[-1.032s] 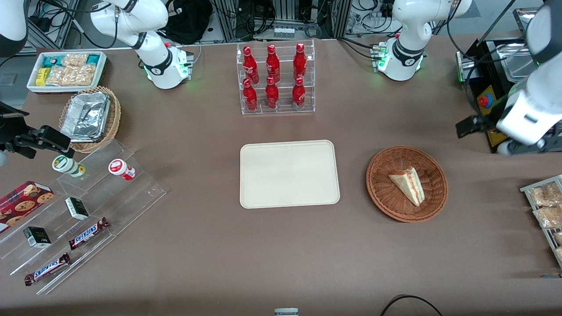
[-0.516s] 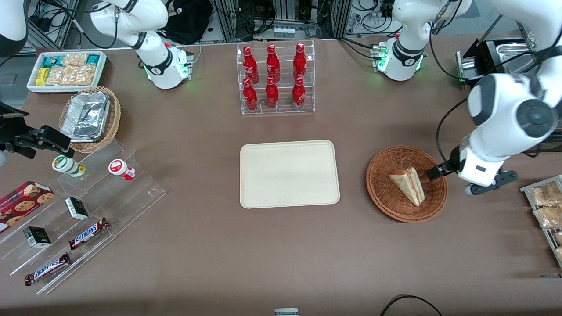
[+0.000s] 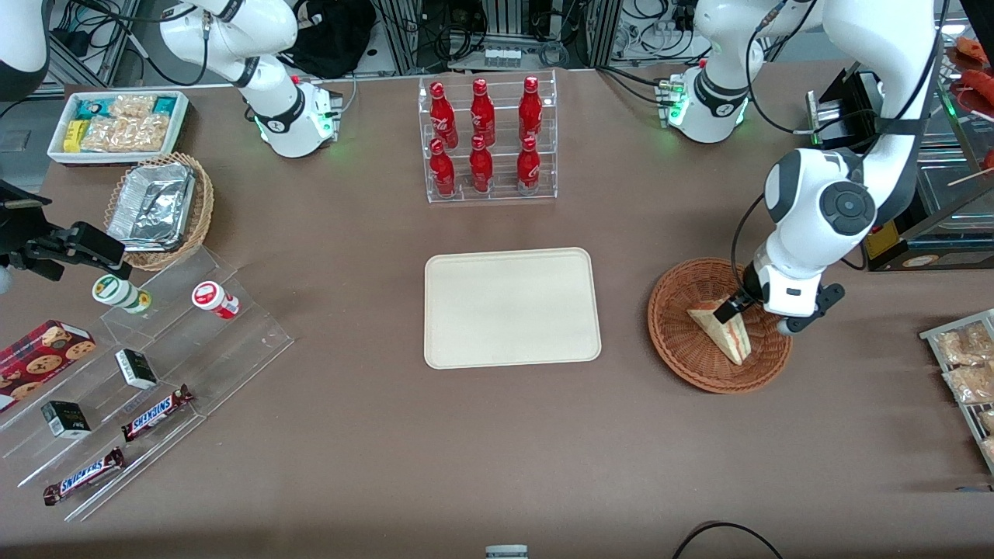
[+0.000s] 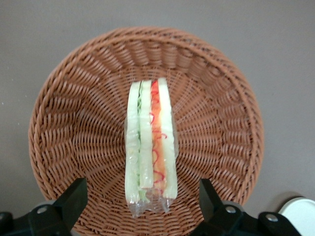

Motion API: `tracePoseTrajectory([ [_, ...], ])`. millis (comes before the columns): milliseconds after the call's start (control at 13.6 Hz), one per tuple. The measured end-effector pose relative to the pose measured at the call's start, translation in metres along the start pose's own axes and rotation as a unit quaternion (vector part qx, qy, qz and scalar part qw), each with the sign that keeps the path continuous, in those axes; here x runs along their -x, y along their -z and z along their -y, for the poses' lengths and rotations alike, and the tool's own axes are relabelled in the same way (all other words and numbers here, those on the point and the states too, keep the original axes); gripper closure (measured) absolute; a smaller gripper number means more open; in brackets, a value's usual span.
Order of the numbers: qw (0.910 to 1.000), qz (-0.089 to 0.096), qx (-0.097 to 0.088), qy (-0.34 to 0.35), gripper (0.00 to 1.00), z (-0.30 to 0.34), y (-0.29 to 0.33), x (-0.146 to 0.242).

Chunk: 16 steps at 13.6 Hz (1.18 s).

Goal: Place sandwich from basket to tray
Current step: 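Lower the left gripper and close it on the wrapped sandwich, then lift the sandwich and carry it over the cream tray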

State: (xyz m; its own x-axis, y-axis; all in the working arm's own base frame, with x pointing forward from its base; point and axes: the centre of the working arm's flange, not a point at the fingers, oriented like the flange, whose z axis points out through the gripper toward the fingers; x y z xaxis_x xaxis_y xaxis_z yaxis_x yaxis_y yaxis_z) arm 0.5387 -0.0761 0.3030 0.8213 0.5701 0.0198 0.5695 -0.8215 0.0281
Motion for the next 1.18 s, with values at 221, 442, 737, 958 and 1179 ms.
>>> tracePoseTrajectory([
  [221, 0.9998, 0.015, -0.009, 0.001, 0.00, 0.002, -0.019, 0.002],
  [442, 0.9998, 0.018, -0.002, 0.002, 0.04, 0.000, -0.042, 0.000],
  [737, 0.9998, 0.017, 0.004, 0.004, 0.51, -0.003, -0.049, -0.005],
  [958, 0.9998, 0.019, -0.003, 0.003, 0.69, -0.014, -0.018, -0.019],
  [1179, 0.9987, 0.038, -0.032, -0.013, 0.74, -0.039, 0.059, -0.029],
])
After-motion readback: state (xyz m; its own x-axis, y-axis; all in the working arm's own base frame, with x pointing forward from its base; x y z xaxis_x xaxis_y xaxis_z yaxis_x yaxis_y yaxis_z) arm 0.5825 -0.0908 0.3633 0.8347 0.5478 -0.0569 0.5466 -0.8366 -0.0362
